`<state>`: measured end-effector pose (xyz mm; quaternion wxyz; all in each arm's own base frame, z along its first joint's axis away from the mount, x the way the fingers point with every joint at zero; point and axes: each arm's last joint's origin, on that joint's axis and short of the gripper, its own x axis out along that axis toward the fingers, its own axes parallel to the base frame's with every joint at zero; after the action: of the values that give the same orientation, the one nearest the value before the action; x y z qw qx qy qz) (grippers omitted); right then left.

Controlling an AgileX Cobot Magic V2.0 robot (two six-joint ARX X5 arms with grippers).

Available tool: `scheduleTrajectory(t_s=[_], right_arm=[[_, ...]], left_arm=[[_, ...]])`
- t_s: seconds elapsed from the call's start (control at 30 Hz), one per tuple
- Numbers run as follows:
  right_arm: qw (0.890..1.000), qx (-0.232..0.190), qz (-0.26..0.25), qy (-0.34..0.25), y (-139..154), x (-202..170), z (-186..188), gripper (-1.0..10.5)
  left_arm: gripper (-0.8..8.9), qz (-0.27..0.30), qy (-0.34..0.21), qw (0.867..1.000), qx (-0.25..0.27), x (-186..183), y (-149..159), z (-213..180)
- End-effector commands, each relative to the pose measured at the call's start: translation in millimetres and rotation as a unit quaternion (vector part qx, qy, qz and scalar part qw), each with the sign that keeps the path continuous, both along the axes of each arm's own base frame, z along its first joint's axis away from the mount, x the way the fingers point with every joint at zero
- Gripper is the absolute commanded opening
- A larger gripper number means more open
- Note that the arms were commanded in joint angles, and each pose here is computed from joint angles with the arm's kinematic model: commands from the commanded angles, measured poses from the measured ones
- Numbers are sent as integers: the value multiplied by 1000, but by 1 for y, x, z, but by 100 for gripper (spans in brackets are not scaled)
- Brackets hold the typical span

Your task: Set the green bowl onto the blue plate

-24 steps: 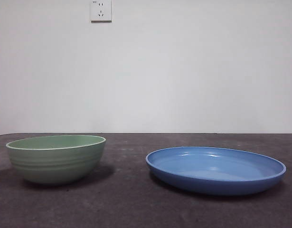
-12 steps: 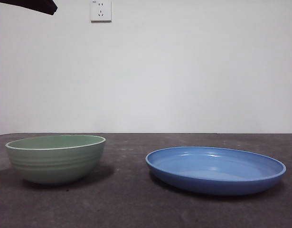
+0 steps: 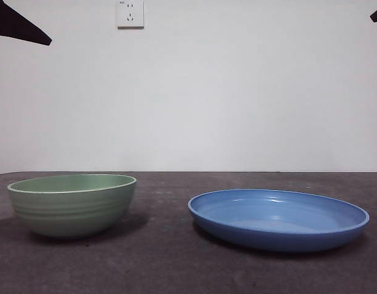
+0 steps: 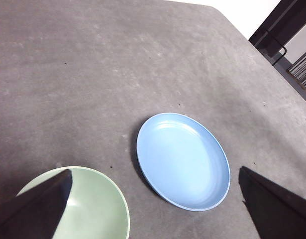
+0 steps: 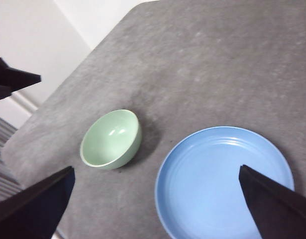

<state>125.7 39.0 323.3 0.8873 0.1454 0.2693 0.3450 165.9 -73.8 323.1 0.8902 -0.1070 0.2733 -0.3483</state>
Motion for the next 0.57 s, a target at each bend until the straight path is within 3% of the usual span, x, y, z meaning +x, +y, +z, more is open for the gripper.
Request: scheduleTrajectory(t_s=[0.03, 0.27, 0.57], right_arm=[[1000, -7, -7, -12, 0, 1, 4, 609], [1000, -9, -12, -16, 0, 2, 4, 609], [1000, -9, -12, -17, 0, 2, 5, 609]], left_arm=[[601, -4, -9, 1000, 2, 3, -2, 3], [599, 31, 68, 996, 55, 14, -3, -18], [592, 61, 214, 967, 123, 52, -4, -70]])
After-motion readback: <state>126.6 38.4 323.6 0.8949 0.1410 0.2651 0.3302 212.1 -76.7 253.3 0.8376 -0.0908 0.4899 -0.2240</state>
